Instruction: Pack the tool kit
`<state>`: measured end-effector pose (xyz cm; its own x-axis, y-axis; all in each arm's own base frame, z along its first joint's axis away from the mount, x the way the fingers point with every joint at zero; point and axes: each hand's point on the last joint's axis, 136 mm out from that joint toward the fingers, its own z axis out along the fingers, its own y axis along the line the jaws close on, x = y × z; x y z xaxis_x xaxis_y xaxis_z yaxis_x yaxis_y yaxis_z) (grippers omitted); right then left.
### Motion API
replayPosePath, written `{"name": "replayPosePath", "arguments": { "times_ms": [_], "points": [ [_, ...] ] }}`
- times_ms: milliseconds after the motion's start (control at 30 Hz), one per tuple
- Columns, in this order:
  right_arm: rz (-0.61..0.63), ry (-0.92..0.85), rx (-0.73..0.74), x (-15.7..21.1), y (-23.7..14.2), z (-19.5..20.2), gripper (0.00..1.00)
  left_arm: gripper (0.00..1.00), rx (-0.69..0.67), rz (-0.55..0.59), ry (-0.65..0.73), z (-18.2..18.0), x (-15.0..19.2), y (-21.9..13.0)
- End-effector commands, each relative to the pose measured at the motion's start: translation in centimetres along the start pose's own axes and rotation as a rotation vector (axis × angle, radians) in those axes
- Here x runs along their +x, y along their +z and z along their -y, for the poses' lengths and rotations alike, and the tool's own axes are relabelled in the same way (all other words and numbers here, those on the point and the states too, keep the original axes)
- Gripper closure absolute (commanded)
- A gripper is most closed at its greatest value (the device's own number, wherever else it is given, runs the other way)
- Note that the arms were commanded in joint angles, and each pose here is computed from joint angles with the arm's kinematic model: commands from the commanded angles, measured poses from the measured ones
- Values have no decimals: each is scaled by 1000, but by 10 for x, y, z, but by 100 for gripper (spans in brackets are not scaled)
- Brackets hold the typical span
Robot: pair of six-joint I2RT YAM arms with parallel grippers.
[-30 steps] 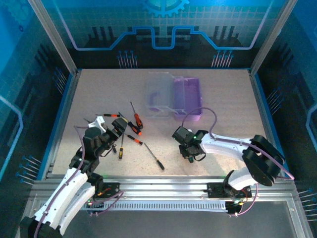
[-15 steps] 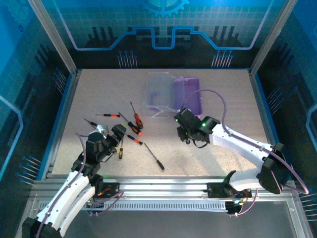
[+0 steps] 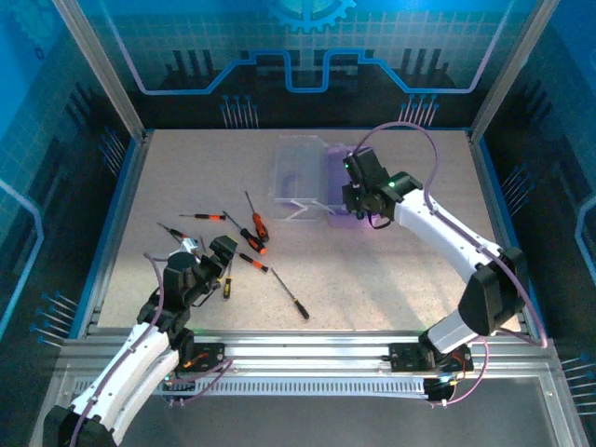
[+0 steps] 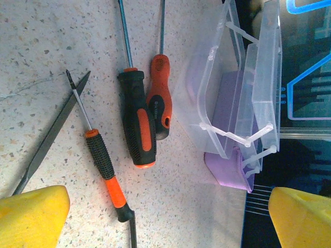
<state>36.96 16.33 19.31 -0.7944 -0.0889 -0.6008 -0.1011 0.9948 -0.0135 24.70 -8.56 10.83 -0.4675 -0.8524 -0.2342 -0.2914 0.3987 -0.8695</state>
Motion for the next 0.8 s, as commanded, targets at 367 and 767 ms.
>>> {"name": "replayPosePath", "arguments": {
  "times_ms": [367,767],
  "points": [
    [-65,77,1,-56,116,27,84,1,8,-7,-61,-3,4,0],
    [-218,160,-62,-40,187,25,83,1,20,29,-50,13,-6,-3]
  ]
}}
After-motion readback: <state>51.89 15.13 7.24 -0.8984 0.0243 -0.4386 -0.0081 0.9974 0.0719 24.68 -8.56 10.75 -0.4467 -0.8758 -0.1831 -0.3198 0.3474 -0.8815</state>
